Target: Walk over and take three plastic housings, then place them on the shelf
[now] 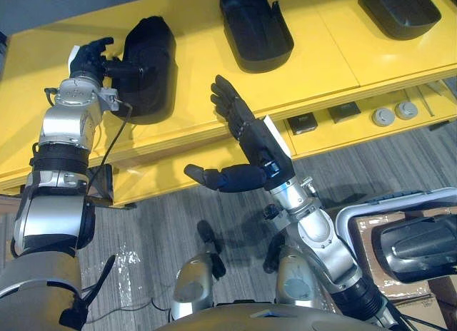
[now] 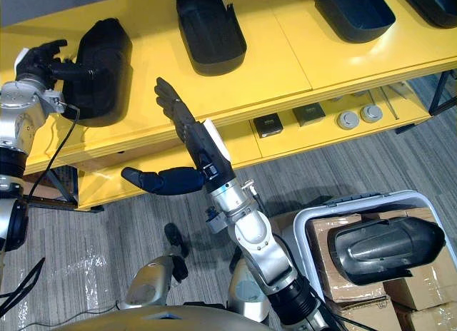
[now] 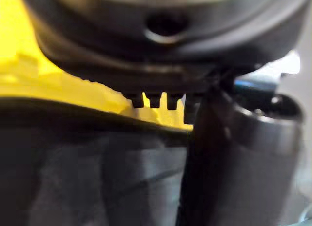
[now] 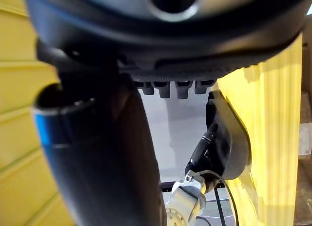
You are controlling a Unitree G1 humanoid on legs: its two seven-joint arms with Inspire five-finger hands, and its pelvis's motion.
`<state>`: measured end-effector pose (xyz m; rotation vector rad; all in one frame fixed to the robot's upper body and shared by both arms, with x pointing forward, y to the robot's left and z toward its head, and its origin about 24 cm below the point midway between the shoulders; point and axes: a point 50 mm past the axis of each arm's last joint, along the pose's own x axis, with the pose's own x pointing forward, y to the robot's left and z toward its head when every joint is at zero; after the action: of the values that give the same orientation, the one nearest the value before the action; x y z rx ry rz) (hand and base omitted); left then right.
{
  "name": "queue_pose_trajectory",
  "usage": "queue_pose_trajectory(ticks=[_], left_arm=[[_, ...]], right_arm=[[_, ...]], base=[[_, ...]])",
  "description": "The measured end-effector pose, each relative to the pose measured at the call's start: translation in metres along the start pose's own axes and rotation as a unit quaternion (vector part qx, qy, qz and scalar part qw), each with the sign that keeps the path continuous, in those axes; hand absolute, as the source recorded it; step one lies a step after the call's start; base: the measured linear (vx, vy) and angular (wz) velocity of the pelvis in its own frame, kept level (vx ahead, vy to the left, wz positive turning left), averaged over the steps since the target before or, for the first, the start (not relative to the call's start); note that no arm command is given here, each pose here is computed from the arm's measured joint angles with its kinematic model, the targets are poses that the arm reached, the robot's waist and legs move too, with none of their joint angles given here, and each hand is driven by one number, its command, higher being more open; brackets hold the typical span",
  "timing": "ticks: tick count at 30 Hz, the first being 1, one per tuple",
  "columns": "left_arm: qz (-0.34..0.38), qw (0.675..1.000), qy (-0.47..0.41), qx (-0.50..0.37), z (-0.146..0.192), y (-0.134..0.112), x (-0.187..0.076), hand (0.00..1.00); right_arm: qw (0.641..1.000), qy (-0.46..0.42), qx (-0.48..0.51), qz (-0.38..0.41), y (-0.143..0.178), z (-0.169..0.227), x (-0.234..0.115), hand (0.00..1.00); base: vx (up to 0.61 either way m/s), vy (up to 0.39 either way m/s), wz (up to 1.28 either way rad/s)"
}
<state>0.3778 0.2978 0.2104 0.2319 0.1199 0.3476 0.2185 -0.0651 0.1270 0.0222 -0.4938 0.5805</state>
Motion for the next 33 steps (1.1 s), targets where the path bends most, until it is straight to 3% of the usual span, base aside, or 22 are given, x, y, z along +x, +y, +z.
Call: queue_pose_trajectory(ticks=[6, 9, 12, 14, 19, 23, 24, 27, 30, 32, 33], left_arm=[[0.074, 0.997, 0.029, -0.008, -0.023, 0.016, 0.002, 1.00], [0.106, 0.994, -0.017, -0.026, -0.018, 0.021, 0.001, 1.00], [0.093, 0.984, -0.089, -0.121, 0.002, 0.018, -0.003, 1.00], [0.068, 0.971, -0.149, -0.177, 0.024, 0.014, -0.009, 1.00], [-0.010, 0.898, -0.336, -0.286, 0.091, 0.005, -0.049, 1.00], [-0.023, 0.862, -0.396, -0.316, 0.099, 0.008, -0.071, 1.00], [-0.015, 0.856, -0.404, -0.323, 0.088, 0.010, -0.078, 1.00], [0.018, 0.876, -0.396, -0.273, 0.047, 0.008, -0.091, 1.00], [0.045, 0.912, -0.327, -0.244, -0.023, 0.004, -0.105, 1.00], [0.087, 0.938, -0.225, -0.250, -0.091, 0.002, -0.120, 1.00], [0.098, 0.942, -0.200, -0.252, -0.107, 0.001, -0.126, 1.00]], right_arm=[[1.000, 0.009, 0.000, 0.000, 0.001, -0.003, -0.003, 1.00], [1.000, 0.014, -0.004, 0.002, 0.002, -0.004, -0.006, 1.00], [0.999, 0.028, 0.002, 0.017, 0.005, -0.010, -0.011, 1.00], [0.999, 0.038, 0.003, 0.036, 0.006, -0.015, -0.014, 1.00], [0.992, 0.080, 0.022, 0.095, 0.022, -0.034, -0.020, 1.00], [0.985, 0.108, 0.035, 0.126, 0.034, -0.047, -0.022, 1.00], [0.983, 0.113, 0.034, 0.138, 0.038, -0.051, -0.020, 1.00], [0.981, 0.121, 0.030, 0.150, 0.041, -0.056, -0.010, 1.00], [0.986, 0.107, 0.029, 0.126, 0.031, -0.053, 0.011, 1.00], [0.991, 0.093, 0.028, 0.094, 0.016, -0.048, 0.029, 1.00], [0.992, 0.092, 0.028, 0.085, 0.014, -0.048, 0.032, 1.00]], base=[[0.00, 0.005, -0.01], [0.00, 0.000, 0.00], [0.04, 0.020, 0.01], [0.03, 0.013, 0.01], [0.02, 0.008, 0.03], [0.04, -0.011, 0.19], [0.04, -0.008, 0.23], [0.03, -0.016, 0.32], [0.00, -0.033, 0.63], [0.01, -0.057, 0.62], [0.03, -0.048, 0.58]])
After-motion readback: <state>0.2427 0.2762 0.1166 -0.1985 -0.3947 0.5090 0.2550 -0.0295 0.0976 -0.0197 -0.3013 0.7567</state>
